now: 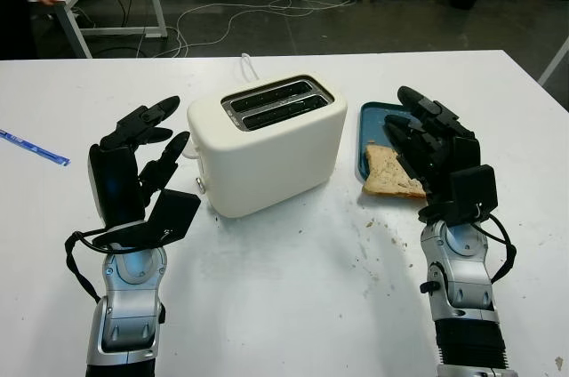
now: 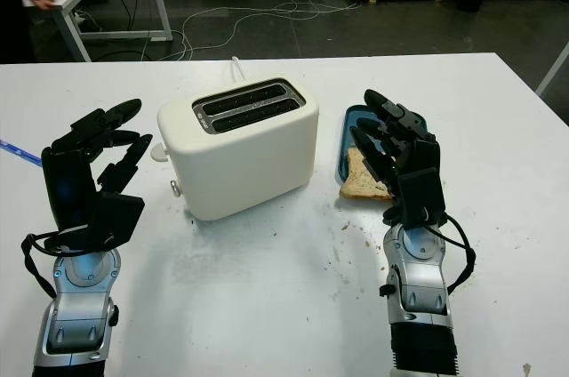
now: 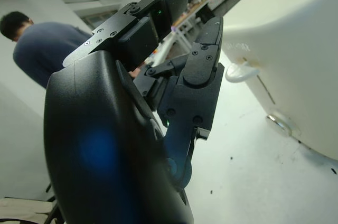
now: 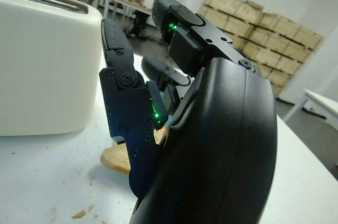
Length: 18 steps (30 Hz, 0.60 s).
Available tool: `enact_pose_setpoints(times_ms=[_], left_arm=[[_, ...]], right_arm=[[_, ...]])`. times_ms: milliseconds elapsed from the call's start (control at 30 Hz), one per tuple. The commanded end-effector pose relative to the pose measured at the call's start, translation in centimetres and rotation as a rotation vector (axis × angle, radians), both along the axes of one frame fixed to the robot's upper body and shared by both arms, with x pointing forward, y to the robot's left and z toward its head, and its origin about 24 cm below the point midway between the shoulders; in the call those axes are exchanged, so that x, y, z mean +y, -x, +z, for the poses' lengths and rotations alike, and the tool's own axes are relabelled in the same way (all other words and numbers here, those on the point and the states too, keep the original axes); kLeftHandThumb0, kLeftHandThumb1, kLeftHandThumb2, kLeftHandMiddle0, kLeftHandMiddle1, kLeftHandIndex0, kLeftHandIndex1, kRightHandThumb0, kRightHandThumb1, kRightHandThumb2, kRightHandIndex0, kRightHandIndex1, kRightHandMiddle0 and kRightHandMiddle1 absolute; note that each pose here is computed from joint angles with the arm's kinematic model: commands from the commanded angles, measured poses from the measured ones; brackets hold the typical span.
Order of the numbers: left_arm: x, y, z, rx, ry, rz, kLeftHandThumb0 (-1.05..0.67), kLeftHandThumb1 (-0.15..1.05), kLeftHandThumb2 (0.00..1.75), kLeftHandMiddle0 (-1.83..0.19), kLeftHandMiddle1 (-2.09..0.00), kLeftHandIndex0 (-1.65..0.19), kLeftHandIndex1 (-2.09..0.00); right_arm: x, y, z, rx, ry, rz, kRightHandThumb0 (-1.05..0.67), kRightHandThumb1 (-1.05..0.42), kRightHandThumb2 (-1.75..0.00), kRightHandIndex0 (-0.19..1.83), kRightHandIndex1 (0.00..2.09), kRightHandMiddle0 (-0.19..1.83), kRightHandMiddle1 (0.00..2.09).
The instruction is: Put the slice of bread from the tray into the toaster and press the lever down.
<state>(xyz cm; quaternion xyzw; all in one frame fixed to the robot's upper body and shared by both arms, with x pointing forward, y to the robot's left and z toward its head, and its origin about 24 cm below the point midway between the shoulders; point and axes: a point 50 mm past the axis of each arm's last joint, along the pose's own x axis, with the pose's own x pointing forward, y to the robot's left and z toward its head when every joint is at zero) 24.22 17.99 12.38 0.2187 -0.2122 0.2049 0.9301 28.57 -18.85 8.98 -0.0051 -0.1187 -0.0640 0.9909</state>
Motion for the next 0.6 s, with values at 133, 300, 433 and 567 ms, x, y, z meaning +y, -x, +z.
enact_pose_setpoints(times_ms=[133, 300, 433, 567], left_arm=[[-0.2, -0.2, 0.3, -0.009, -0.003, 0.005, -0.21, 0.92, 0.06, -0.70, -0.93, -0.95, -0.13], [-0.1, -0.1, 0.4, -0.010, 0.000, 0.010, -0.24, 0.92, 0.06, -0.71, -0.93, -0.96, -0.13], [0.0, -0.1, 0.4, -0.014, -0.002, 0.010, -0.23, 0.92, 0.05, -0.71, -0.92, -0.96, -0.13], [0.1, -0.1, 0.4, -0.006, -0.022, 0.022, -0.22, 0.92, 0.04, -0.72, -0.91, -0.96, -0.13]], right_arm=[[-0.1, 0.0, 0.3, -0.012, 0.013, 0.006, -0.35, -0.89, 0.00, 0.48, 0.77, 0.80, 0.02], [0.0, 0.0, 0.3, -0.007, 0.029, 0.020, -0.35, -0.89, 0.00, 0.48, 0.76, 0.80, 0.01], [-0.2, 0.3, 0.4, -0.023, 0.114, 0.040, -0.34, -0.87, 0.00, 0.48, 0.76, 0.77, 0.00], [-1.7, 1.0, 1.0, -0.054, 0.368, 0.005, -0.33, -0.78, 0.00, 0.50, 0.65, 0.75, 0.01]])
